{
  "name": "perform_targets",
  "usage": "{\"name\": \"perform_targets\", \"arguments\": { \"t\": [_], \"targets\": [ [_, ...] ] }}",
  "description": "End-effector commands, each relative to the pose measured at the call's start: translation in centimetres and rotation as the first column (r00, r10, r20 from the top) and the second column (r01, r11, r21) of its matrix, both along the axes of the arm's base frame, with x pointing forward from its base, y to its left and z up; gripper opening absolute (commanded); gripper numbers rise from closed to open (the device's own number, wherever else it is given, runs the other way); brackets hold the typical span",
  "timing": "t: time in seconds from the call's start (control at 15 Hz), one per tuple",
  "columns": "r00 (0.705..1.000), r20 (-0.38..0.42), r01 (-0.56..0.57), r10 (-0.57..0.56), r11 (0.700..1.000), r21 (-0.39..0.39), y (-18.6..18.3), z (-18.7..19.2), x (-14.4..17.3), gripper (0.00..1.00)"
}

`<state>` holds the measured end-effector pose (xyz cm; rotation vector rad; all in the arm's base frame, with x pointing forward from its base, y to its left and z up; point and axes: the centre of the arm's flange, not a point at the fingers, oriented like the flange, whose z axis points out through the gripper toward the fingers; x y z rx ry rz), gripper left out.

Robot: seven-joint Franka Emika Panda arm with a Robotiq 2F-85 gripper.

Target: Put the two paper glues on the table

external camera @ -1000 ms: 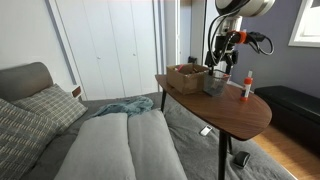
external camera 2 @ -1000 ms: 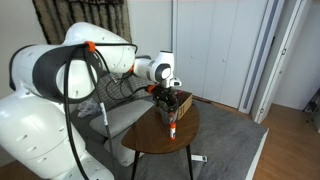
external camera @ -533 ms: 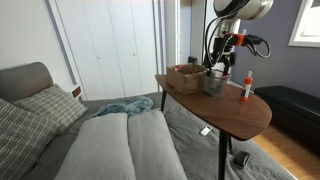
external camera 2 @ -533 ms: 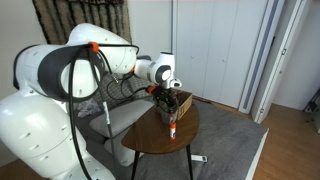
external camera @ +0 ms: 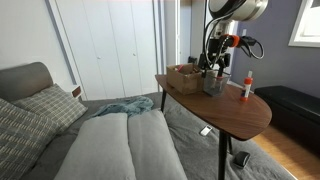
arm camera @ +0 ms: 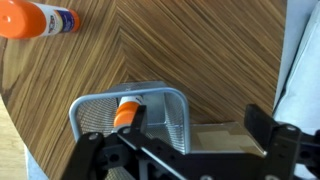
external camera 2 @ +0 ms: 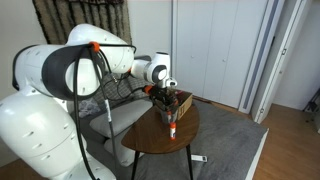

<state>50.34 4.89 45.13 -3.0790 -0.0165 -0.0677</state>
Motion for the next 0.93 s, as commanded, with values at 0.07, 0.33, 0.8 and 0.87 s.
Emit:
{"name": "perform_targets", "arguments": {
  "t": [0.07, 0.33, 0.8, 0.87],
  "targets": [
    [1.000, 0.005, -0.025, 0.025, 1.000, 0.008, 0.8, -0.6, 0.4, 1.00],
    [0.999, 0.021, -0.029, 0.029, 1.000, 0.002, 0.7, -0.7, 0.7, 1.00],
    [0.998, 0.053, -0.014, 0.014, 1.000, -0.010, -0.3, -0.4, 1.3, 1.00],
    [0.998, 0.055, -0.015, 0.016, 1.000, -0.012, -0.4, -0.4, 1.2, 1.00]
  ]
}}
